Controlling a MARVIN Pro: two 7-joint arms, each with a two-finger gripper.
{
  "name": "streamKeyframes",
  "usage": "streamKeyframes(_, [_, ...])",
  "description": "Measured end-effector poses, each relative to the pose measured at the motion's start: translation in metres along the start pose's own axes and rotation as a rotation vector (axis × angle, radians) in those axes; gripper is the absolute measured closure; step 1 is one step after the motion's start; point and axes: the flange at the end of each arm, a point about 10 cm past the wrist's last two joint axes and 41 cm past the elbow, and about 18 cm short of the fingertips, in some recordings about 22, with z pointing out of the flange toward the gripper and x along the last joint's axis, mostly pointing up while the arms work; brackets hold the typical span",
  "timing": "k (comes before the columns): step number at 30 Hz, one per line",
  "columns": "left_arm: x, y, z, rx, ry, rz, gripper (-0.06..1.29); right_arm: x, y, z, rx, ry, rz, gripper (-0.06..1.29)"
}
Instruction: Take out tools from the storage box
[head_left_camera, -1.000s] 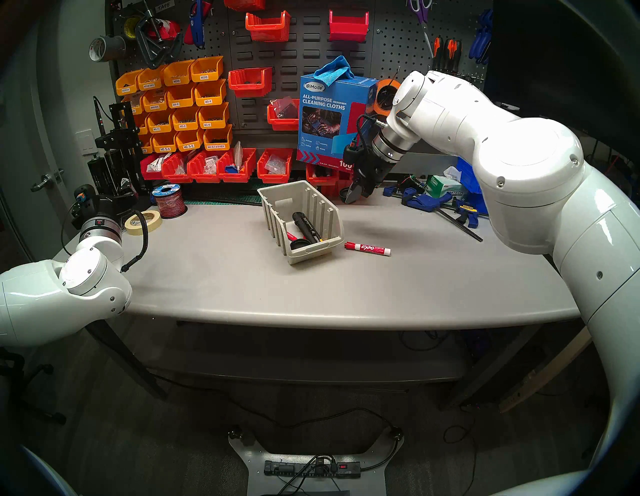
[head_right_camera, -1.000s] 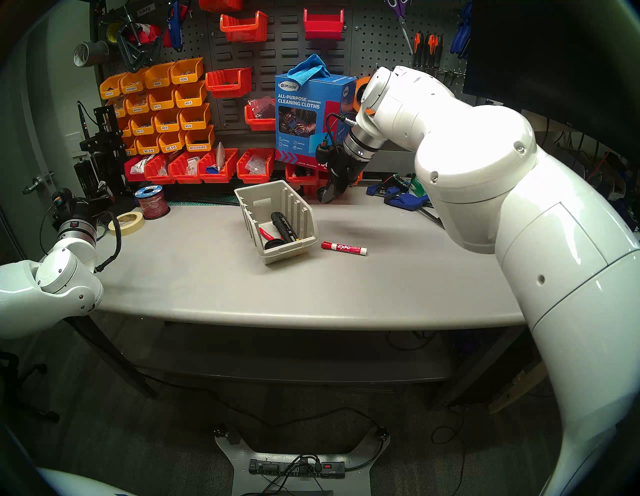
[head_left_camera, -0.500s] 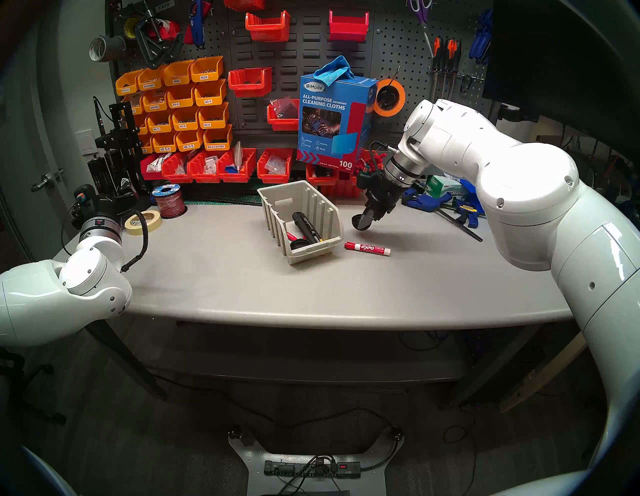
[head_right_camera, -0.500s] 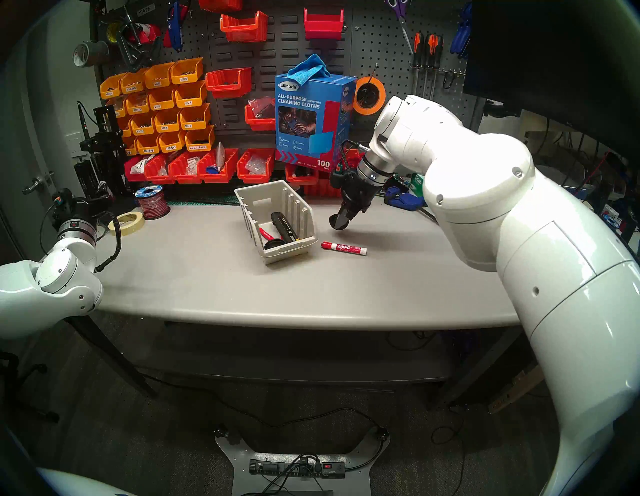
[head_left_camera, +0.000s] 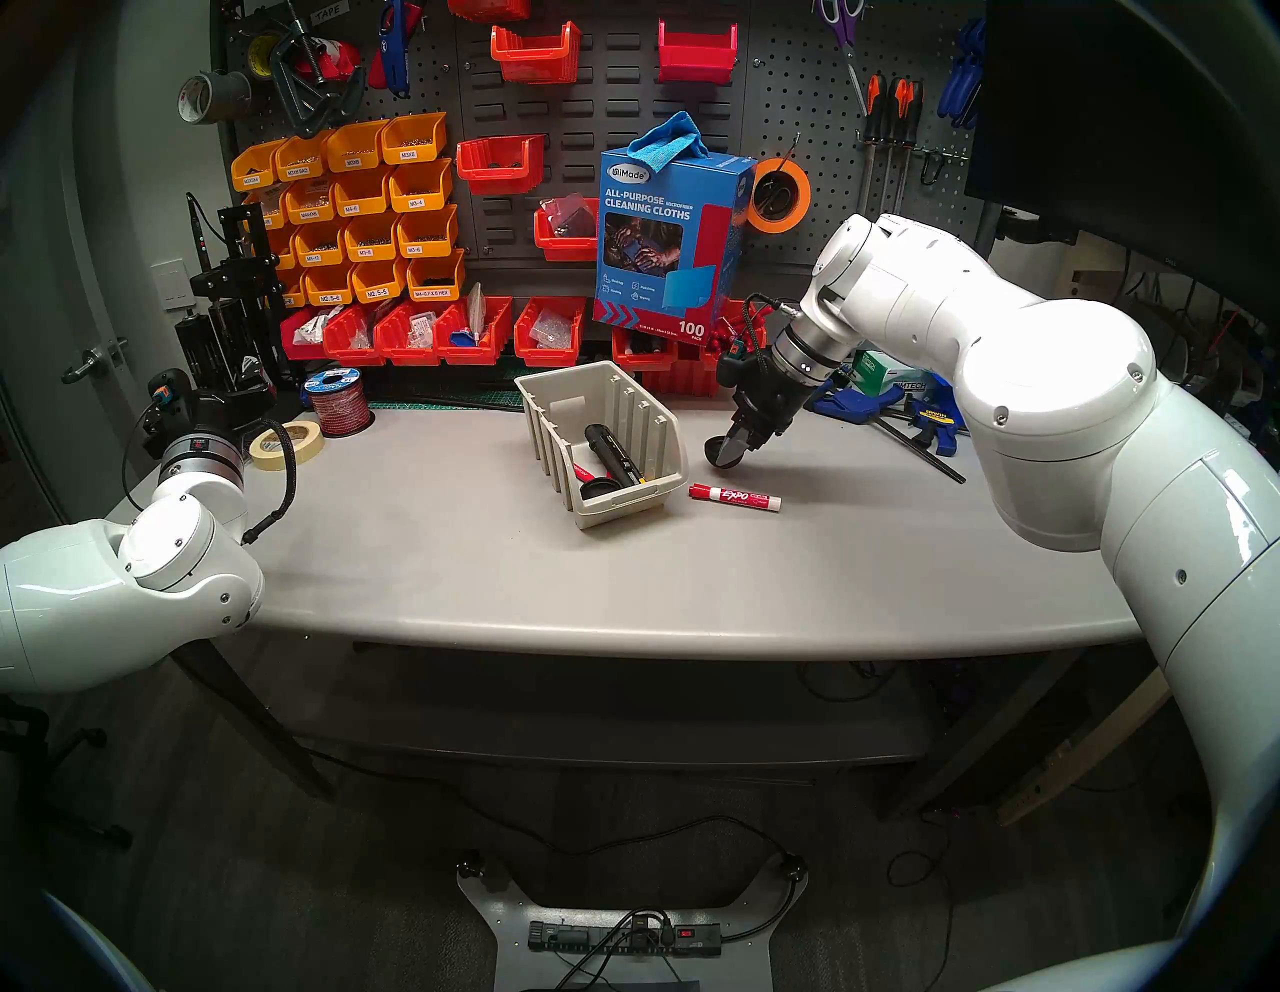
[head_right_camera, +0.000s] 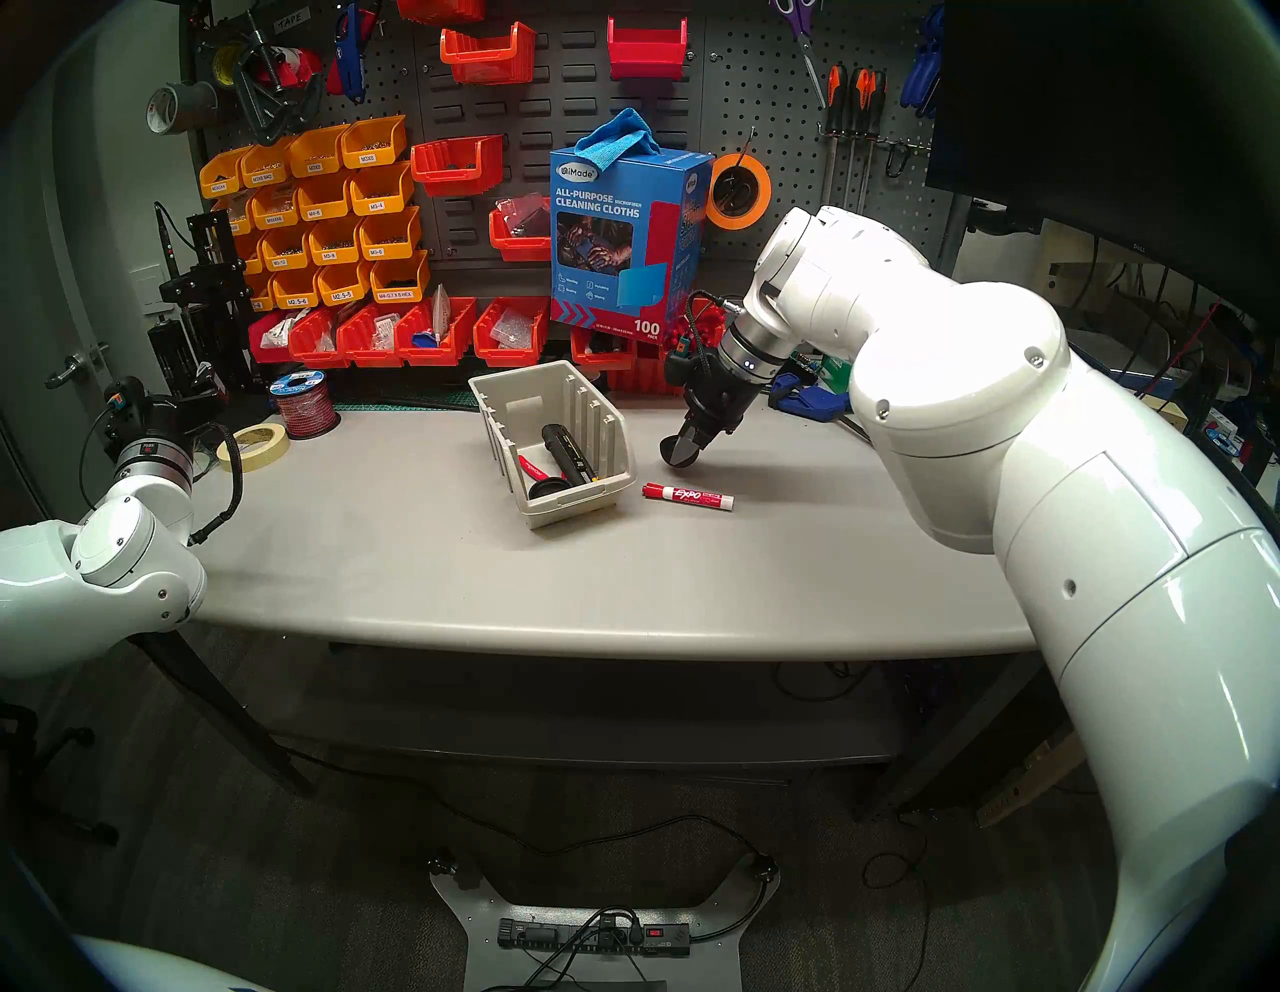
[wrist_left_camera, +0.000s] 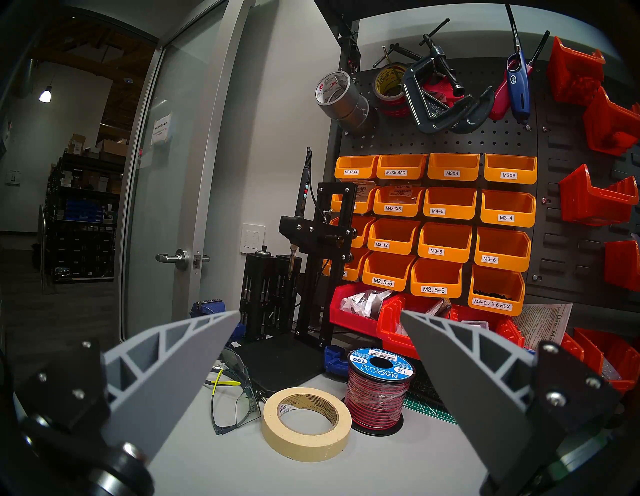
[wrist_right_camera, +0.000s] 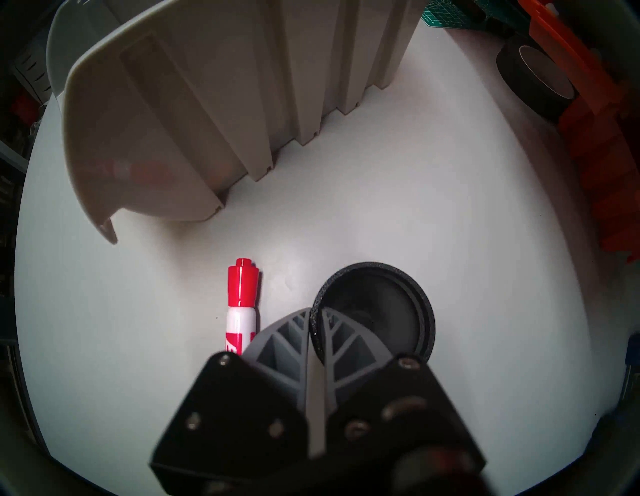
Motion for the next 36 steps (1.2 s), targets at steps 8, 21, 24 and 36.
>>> streamKeyframes(8, [0.0, 0.0, 0.0, 0.0, 0.0, 0.0, -0.03, 0.0, 0.001, 0.0, -0.013, 0.003, 0.0, 0.99])
streamKeyframes(21, [0.0, 0.0, 0.0, 0.0, 0.0, 0.0, -0.03, -0.001, 0.003, 0.0, -0.025, 0.008, -0.004, 0.17])
streamKeyframes(24, [0.0, 0.0, 0.0, 0.0, 0.0, 0.0, -0.03, -0.002, 0.004, -0.001, -0.031, 0.007, -0.008, 0.11])
streamKeyframes(36, [0.0, 0.0, 0.0, 0.0, 0.0, 0.0, -0.03, 0.017, 0.009, -0.023, -0.105, -0.008, -0.086, 0.02])
